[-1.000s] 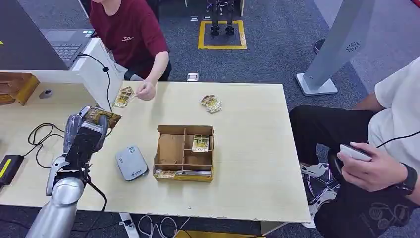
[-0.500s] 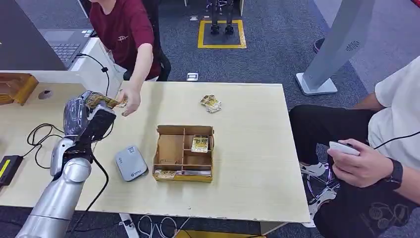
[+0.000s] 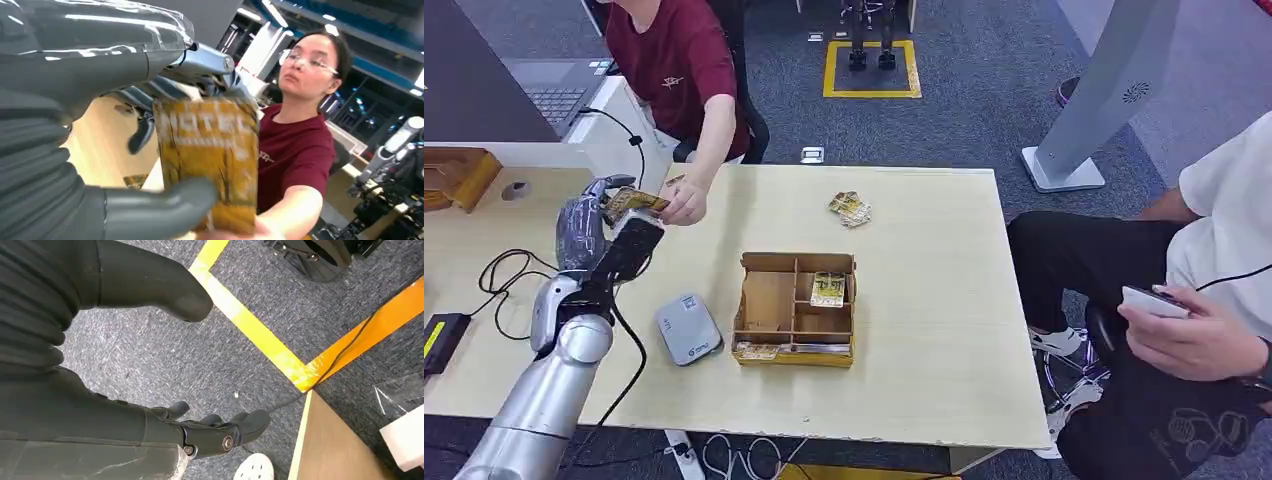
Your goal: Pass the card to the sensor for recognition and then transmit it.
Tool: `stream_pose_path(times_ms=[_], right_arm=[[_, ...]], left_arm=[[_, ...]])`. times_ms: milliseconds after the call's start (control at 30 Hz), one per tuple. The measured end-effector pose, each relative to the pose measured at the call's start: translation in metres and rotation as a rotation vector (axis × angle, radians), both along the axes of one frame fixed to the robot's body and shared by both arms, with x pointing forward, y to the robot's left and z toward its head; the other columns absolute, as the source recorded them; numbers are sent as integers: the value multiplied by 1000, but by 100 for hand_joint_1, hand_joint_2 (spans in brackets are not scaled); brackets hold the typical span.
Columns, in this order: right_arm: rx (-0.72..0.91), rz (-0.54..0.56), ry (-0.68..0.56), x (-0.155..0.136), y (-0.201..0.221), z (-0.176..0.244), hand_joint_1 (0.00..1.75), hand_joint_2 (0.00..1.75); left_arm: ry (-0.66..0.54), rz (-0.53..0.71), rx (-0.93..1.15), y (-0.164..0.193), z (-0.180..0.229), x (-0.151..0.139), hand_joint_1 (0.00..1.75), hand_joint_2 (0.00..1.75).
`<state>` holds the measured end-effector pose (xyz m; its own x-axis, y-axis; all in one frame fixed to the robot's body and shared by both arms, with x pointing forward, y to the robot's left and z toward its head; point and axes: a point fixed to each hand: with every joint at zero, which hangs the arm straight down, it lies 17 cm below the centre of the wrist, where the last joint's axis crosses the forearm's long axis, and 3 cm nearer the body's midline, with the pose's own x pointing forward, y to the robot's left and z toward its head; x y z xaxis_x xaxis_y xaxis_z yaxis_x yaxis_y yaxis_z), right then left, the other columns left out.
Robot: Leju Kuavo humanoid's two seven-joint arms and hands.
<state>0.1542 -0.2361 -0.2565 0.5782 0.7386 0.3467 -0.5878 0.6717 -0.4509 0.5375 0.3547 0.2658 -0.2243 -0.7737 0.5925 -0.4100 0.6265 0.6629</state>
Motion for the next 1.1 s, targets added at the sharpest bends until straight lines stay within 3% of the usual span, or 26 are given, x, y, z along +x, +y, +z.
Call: stream_pose_path(times_ms=[200,333,533,733,900,1100], right_arm=[[-8,-15,1,-1,-2,0,0,175],[-8,-40,2,-6,-5,-1,0,175],[4,-78,10,-22,-8,-4,0,175],[8,-108,15,-29,-12,-5,0,175],[4,-121,26,-36,-15,-7,0,175],[-1,-121,30,-35,-16,-7,0,175]], left_arm=[[23,-1,-58,-2,-5,2,0,175],[42,-106,-123,-20,-11,-10,0,175],[31,-356,-43,-63,-19,-79,0,175],[-24,-473,86,-90,-32,-151,0,175],[-89,-385,328,-100,-43,-195,0,175],[-149,-309,476,-119,-50,-212,0,175]])
